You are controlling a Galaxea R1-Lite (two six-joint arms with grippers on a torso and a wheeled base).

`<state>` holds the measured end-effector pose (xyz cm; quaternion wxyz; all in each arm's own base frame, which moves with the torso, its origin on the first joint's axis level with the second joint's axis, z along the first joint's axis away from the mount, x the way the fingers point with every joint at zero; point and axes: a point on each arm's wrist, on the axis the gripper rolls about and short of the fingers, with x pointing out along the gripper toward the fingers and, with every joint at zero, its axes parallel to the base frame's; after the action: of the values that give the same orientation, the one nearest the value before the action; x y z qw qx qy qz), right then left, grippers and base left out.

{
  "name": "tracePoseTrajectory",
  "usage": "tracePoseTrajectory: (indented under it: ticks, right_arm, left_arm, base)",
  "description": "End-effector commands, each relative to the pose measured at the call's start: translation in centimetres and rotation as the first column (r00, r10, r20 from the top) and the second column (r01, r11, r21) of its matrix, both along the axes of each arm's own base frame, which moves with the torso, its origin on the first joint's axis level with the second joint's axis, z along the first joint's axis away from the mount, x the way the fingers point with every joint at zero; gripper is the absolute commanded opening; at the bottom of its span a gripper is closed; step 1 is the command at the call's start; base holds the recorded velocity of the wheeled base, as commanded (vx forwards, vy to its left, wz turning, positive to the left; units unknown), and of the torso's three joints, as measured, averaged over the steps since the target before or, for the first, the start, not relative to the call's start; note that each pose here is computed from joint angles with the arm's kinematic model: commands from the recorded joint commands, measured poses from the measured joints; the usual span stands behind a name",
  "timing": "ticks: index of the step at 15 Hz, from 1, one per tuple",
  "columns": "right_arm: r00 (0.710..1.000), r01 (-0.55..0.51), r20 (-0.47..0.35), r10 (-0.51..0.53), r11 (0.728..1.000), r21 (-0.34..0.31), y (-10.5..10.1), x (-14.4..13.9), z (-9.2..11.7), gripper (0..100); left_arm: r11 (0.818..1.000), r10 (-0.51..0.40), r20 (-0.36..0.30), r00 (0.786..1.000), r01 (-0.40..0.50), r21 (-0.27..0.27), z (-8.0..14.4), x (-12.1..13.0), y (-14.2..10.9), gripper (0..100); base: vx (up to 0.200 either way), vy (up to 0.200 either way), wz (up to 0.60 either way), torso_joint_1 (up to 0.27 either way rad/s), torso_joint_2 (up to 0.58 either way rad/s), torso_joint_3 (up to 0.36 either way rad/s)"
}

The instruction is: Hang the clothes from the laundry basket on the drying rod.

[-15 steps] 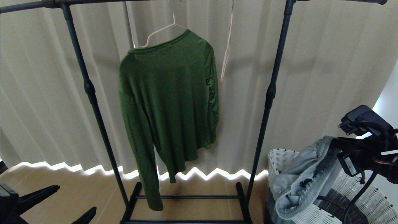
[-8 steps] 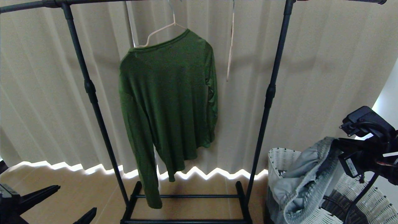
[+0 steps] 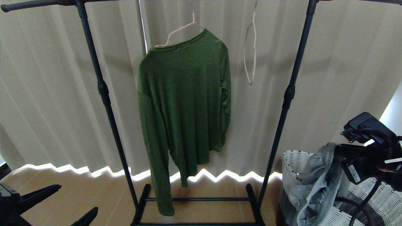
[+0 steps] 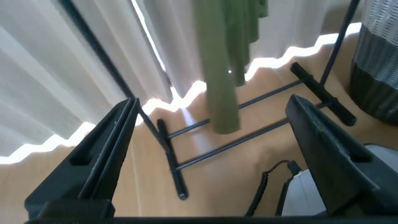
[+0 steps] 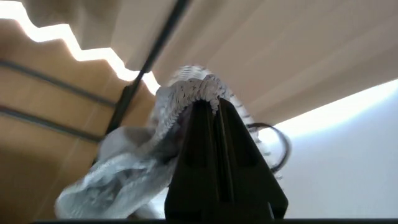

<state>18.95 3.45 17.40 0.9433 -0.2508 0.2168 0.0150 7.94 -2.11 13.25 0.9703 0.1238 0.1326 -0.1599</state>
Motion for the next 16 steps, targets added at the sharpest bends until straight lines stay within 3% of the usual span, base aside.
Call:
tracePoseTrajectory:
  ticks: [1, 9, 12, 14, 16]
  right_arm:
    - [1.000, -0.001, -0.007, 0.001, 1.000, -0.001, 0.0, -0.1, -0.2, 0]
    - [0.998, -0.052, -0.037, 0.054, 0.997, 0.055, 0.4, 0.1, -0.8, 0]
    - [0.990, -0.136, 0.001, 0.140, 0.965, 0.226, 2.8, -0.2, 0.2, 0]
    - [0.983, -0.179, 0.033, 0.180, 0.915, 0.363, 5.1, -0.1, 1.4, 0]
    - [0.973, -0.232, 0.105, 0.207, 0.874, 0.426, 6.4, 0.2, 3.6, 0]
  left_arm:
    - [1.000, 0.002, 0.004, 1.000, -0.002, -0.002, 0.1, 0.1, 0.0, 100]
    - [0.999, -0.041, 0.018, 0.999, 0.041, -0.003, 0.6, 0.2, -0.4, 100]
    - [0.994, -0.111, -0.008, 0.994, 0.111, -0.012, 1.1, 1.2, -1.1, 100]
    - [0.987, -0.154, 0.013, 0.988, 0.154, -0.038, 2.8, 2.6, -2.1, 100]
    - [0.953, -0.257, 0.021, 0.966, 0.257, -0.158, 4.9, 3.4, -4.3, 100]
  base:
    - [0.000, 0.200, 0.00, -0.002, 0.00, 0.002]
    - [0.000, 0.000, 0.00, 0.000, 0.00, 0.000]
    - [0.000, 0.000, 0.00, 0.000, 0.00, 0.000]
    - [0.000, 0.000, 0.00, 0.000, 0.00, 0.000]
    - [0.000, 0.000, 0.00, 0.000, 0.00, 0.000]
